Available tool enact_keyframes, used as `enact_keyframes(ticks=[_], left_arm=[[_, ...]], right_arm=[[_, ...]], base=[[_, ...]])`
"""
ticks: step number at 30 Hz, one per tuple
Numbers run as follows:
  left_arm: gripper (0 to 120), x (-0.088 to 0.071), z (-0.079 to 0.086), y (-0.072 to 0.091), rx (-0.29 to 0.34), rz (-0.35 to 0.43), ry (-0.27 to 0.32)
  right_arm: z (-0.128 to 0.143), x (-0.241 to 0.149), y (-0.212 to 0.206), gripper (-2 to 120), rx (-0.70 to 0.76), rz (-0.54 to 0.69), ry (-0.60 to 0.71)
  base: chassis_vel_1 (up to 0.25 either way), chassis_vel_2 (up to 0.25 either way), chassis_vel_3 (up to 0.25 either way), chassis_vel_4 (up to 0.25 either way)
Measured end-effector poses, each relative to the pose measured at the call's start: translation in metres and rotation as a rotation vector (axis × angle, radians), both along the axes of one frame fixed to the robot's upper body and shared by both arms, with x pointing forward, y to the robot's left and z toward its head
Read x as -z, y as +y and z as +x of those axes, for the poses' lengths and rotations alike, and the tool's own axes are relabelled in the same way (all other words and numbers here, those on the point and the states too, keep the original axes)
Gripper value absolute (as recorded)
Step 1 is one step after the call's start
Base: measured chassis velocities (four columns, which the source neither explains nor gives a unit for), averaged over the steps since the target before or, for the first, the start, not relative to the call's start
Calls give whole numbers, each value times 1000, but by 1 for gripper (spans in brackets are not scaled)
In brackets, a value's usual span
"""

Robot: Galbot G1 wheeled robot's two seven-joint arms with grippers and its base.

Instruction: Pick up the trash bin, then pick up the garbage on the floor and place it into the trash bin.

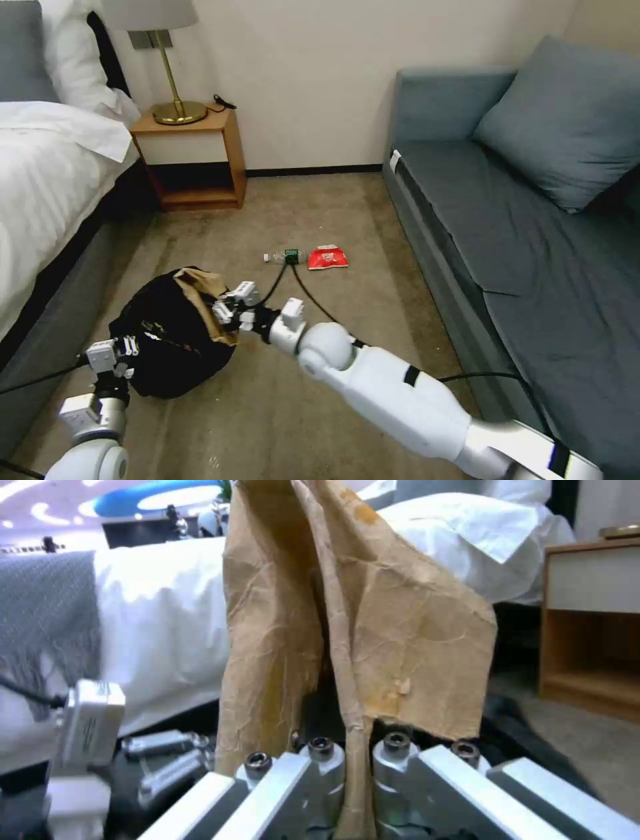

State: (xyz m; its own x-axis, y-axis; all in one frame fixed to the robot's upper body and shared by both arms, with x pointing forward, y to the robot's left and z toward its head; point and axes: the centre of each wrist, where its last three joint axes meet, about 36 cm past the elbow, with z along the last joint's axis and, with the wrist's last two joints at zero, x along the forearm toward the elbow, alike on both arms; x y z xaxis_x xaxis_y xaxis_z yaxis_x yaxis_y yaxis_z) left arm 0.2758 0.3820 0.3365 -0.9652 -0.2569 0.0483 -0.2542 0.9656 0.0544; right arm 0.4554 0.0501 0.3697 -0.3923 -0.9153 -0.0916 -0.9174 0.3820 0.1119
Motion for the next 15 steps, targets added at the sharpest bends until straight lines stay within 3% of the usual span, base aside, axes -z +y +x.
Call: enact_keyframes(ticks=[15], left_arm=[[5, -3, -4, -5, 2, -3, -9]], right_arm=[[17, 28, 44, 0, 58, -31, -16]], base=[[0, 0, 0, 0]])
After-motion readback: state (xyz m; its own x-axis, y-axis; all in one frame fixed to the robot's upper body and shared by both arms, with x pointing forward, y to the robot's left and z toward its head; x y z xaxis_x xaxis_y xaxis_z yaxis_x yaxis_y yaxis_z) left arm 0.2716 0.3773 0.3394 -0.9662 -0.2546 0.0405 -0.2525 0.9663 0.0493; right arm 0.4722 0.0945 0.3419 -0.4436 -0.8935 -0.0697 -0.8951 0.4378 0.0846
